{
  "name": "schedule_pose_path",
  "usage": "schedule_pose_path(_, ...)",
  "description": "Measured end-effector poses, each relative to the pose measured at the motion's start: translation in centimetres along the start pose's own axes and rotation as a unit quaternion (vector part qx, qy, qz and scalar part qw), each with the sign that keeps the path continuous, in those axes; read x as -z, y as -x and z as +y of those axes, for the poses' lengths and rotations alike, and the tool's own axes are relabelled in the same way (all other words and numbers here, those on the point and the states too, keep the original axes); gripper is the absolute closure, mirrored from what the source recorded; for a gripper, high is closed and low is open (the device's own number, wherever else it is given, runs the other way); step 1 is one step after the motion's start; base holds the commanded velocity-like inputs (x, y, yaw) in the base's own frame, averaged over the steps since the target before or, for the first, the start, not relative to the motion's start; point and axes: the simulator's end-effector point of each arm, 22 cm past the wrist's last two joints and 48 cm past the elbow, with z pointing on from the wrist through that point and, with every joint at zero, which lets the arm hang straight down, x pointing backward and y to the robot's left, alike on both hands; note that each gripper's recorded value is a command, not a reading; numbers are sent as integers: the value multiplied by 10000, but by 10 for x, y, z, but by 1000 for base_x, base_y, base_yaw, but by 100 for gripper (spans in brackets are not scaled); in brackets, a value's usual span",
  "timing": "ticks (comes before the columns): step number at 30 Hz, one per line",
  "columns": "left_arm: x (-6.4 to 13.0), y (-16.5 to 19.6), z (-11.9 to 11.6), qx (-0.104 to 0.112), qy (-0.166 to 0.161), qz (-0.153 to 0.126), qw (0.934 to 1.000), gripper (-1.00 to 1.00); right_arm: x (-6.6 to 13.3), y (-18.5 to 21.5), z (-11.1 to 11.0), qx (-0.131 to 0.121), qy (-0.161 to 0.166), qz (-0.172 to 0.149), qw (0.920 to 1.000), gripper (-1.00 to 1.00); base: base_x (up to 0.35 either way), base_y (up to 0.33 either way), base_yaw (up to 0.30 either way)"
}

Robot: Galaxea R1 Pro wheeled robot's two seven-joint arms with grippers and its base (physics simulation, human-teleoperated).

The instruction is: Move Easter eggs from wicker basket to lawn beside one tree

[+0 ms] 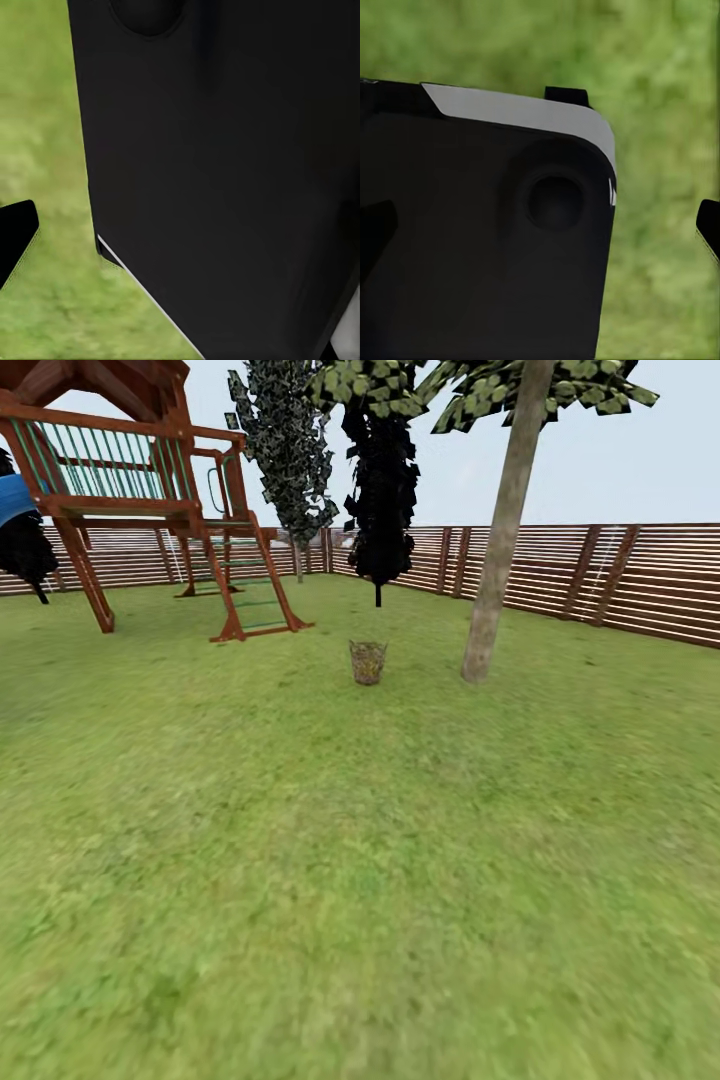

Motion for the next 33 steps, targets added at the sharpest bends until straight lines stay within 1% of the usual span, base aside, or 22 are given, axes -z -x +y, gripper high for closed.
schedule_pose_path(10, 0, 0, 0, 5, 7, 0, 10000, -100, 0, 0, 6, -18, 34, -6, 10000, -100, 339, 0, 0)
schedule_pose_path(25, 0, 0, 1, 11, 12, -1, 10000, -100, 0, 0, 1, -15, 5, 4, 10000, -100, 339, 0, 0)
schedule_pose_path(33, 0, 0, 0, 14, 11, 0, 10000, -100, 0, -1, 5, -4, 34, 17, 10000, -100, 339, 0, 0)
